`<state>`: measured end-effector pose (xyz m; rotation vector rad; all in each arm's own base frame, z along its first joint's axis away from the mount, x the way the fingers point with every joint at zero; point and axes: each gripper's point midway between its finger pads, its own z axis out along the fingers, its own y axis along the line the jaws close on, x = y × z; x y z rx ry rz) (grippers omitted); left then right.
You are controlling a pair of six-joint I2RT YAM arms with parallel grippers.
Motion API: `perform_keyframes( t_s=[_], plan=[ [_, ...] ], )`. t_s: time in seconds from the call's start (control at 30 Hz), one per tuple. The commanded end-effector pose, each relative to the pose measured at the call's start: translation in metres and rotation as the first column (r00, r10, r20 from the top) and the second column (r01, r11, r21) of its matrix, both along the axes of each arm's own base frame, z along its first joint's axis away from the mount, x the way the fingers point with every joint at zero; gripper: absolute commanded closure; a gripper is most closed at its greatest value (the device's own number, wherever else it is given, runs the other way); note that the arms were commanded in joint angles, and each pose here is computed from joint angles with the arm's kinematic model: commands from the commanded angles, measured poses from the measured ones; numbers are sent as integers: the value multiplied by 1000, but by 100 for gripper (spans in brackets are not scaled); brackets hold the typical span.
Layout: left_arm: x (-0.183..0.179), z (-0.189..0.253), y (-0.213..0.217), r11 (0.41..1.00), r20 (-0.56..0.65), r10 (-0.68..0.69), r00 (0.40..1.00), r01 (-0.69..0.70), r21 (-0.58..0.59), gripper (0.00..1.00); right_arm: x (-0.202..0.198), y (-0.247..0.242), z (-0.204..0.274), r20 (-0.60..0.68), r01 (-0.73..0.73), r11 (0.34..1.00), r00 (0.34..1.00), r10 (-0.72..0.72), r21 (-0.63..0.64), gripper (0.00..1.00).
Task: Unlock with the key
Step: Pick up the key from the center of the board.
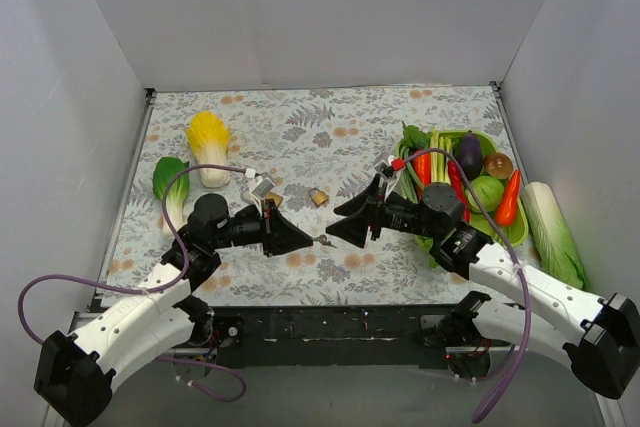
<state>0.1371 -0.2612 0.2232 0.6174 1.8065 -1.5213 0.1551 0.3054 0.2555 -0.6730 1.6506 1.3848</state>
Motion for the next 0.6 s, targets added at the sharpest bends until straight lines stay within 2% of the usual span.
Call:
perform_keyframes(
  t_s=[0.0, 0.2, 0.47, 0.57],
  plan=[
    [-8, 16, -1, 997, 44, -73, 996, 73, -18, 100, -18, 10, 24, 100, -146, 989, 985, 141, 40, 25],
    [-12, 21, -2, 995, 51, -97, 994, 98, -21, 100, -36, 26, 12, 66, -294, 956, 954, 294, 3, 33],
    [-9, 19, -1, 997, 53, -82, 995, 82, -9, 100, -43, 30, 5, 42, -341, 940, 939, 341, -15, 41],
    [-7, 16, 0, 997, 53, -74, 996, 74, 1, 100, -45, 31, 4, 35, -348, 937, 937, 349, -16, 48]
  ],
)
